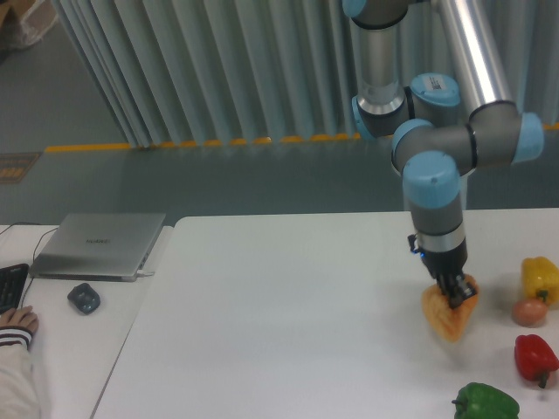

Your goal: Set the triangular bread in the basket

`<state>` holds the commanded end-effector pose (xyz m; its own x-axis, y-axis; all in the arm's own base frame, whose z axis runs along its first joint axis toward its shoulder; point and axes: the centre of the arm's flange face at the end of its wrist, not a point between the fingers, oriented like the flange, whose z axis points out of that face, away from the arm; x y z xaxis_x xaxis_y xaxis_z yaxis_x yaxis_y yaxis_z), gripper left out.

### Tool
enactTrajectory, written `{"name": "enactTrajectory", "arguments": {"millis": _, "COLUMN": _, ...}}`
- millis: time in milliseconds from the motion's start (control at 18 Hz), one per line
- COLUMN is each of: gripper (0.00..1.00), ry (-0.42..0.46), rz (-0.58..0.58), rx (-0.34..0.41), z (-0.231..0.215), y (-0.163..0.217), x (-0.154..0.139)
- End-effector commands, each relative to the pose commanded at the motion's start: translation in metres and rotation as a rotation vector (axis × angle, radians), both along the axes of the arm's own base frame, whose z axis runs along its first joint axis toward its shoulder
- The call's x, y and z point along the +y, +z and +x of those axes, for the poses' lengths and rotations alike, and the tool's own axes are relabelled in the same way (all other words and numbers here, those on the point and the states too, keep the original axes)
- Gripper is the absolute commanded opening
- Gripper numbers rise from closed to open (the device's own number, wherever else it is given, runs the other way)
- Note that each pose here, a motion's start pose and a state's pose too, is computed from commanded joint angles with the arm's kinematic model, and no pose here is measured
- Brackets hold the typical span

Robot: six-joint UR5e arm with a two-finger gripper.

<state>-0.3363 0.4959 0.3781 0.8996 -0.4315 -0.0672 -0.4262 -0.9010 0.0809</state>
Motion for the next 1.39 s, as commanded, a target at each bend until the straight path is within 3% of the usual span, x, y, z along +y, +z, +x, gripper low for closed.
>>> {"name": "enactTrajectory", "arguments": {"millis": 333, "gripper": 0.0, "ry": 0.084, "rz": 0.109, "rx": -0.011, "z": -0.052, "y": 0.055, "x": -0.044}}
{"name": "enactTrajectory", "arguments": {"millis": 500, "gripper": 0.0, "ry": 0.02, "rz": 0.096, "rx": -0.008, "z": -0.092, "y": 0.056, "x": -0.081}}
{"name": "enactTrajectory", "arguments": {"millis": 833, "gripper": 0.0, "ry": -0.113, "rz": 0.069, "rx": 0.012, "z": -0.187, "y": 0.056, "x": -0.189}}
{"name": "enactTrajectory", "arguments": {"millis": 1278, "gripper": 0.0, "ry": -0.175, "rz": 0.051, "rx": 0.046, "z": -0.245, "y": 0.028, "x": -0.241}}
{"name": "enactTrajectory", "arguments": {"millis": 1389, "gripper": 0.05, "ry": -0.188, "rz": 0.05, "rx": 0.043, "z": -0.25, "y": 0.026, "x": -0.248}}
